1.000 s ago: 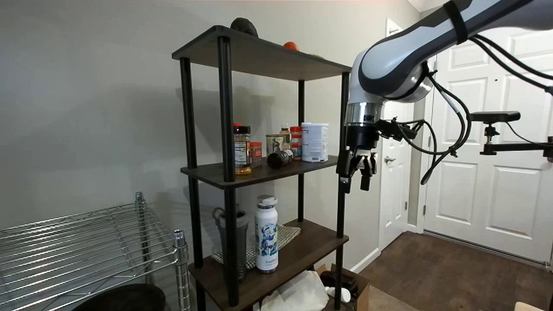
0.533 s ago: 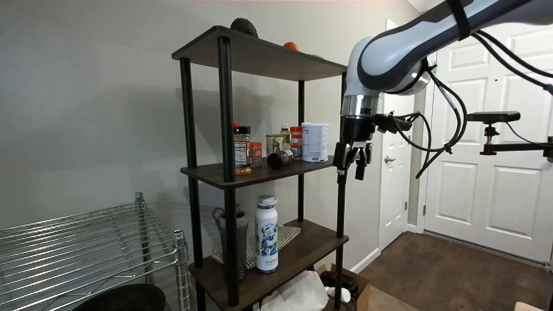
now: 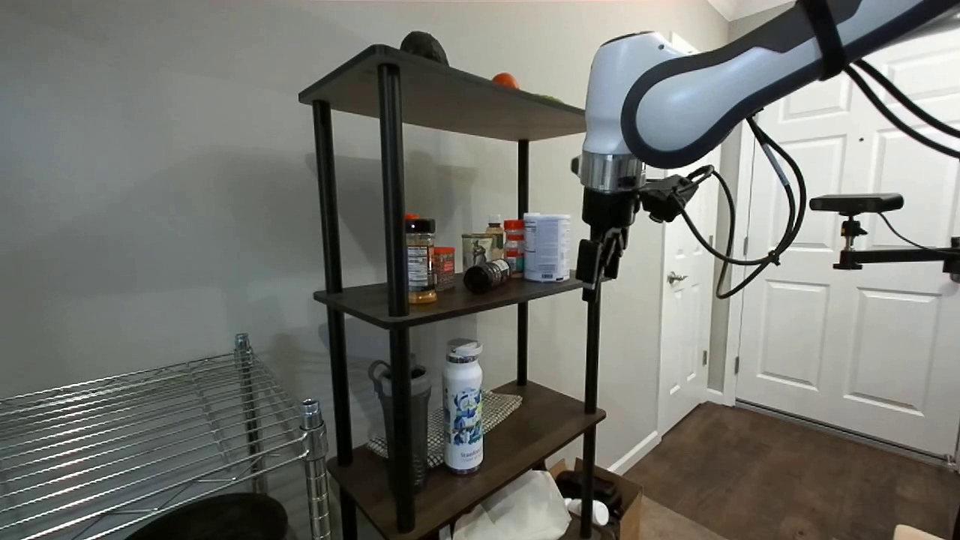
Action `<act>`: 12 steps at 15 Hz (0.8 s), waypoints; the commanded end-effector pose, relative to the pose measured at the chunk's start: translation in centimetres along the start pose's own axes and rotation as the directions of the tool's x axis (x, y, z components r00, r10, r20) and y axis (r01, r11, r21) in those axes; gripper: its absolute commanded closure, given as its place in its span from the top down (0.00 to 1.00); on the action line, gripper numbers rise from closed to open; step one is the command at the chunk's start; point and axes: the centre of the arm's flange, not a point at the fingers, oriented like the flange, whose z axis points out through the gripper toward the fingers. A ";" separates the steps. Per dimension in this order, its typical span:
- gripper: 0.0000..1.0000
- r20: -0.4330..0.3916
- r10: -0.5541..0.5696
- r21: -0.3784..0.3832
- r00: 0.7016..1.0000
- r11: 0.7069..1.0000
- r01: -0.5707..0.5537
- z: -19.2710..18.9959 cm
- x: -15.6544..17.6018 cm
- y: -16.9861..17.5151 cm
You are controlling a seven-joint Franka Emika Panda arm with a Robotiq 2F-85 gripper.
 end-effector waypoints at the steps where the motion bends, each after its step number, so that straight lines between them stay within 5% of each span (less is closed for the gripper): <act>1: 1.00 0.013 -0.110 -0.093 0.994 0.989 0.111 -1.3 -0.2 -0.7; 6: 1.00 0.156 -0.300 -0.107 0.941 0.942 0.318 -2.1 -1.4 -2.8; 12: 1.00 0.321 -0.475 -0.157 0.820 0.827 0.540 -3.3 -1.7 -4.1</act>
